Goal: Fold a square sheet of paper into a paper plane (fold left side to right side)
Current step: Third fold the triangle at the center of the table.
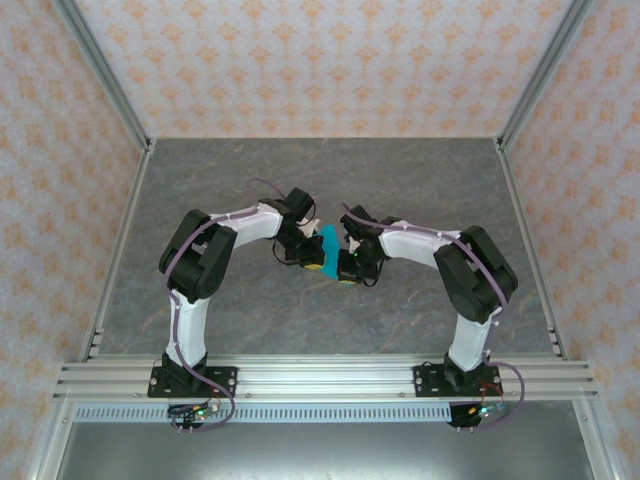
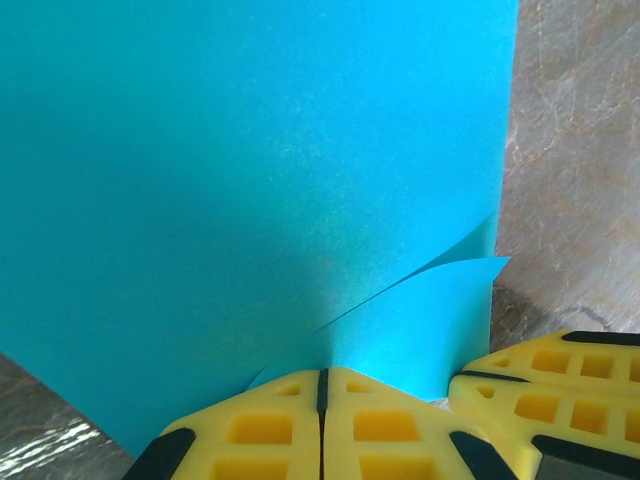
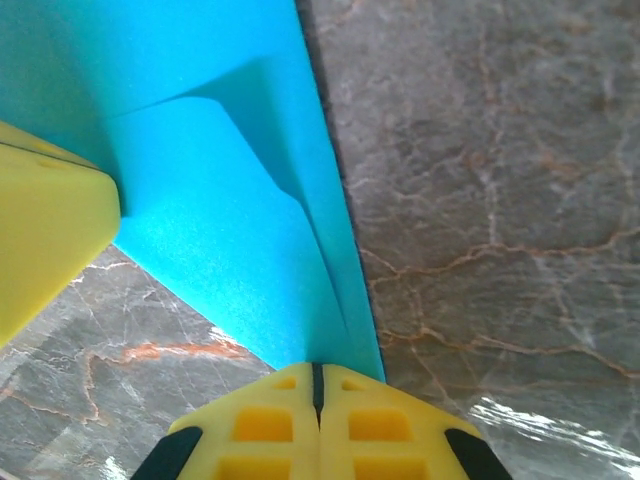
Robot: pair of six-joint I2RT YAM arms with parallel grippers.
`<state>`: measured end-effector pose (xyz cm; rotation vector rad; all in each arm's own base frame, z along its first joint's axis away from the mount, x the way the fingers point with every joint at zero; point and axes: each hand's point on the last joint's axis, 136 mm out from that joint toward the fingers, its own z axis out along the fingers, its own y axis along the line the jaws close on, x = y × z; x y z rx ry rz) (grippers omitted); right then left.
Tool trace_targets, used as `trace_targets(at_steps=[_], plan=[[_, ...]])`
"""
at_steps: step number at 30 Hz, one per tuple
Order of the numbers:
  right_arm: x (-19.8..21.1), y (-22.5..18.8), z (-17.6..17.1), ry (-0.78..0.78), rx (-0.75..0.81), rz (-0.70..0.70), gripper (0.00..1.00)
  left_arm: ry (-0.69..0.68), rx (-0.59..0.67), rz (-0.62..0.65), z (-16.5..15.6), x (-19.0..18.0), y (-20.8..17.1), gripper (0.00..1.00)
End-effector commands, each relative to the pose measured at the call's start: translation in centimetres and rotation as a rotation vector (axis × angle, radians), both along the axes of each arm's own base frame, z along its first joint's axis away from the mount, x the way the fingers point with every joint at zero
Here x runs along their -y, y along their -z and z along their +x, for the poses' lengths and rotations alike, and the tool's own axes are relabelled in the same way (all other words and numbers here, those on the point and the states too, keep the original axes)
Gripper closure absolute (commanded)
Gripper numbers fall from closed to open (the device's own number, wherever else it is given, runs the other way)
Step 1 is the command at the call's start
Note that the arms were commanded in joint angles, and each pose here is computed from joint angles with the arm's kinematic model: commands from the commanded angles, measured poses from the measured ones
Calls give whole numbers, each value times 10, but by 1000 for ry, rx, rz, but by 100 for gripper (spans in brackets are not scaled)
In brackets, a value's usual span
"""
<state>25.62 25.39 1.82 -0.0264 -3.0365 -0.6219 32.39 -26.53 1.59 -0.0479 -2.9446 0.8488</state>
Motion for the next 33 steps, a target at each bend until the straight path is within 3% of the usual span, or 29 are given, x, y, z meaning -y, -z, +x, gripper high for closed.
trace_targets(at_steps=[1,13,22,29,33], plan=[[52,20,-37,22,-129,-202,100,-22,-35,173,-5,-30,39,95],[62,17,-49,12,-152,-212,100,-21,-24,158,-3,-28,35,95],[27,-45,-4,19,18,-64,100,-24,-13,128,0,-22,28,94],[-6,-39,14,29,21,67,100,-27,-10,110,1,-19,25,94],[-11,-23,14,18,-21,64,100,-26,-7,96,1,-17,22,94]])
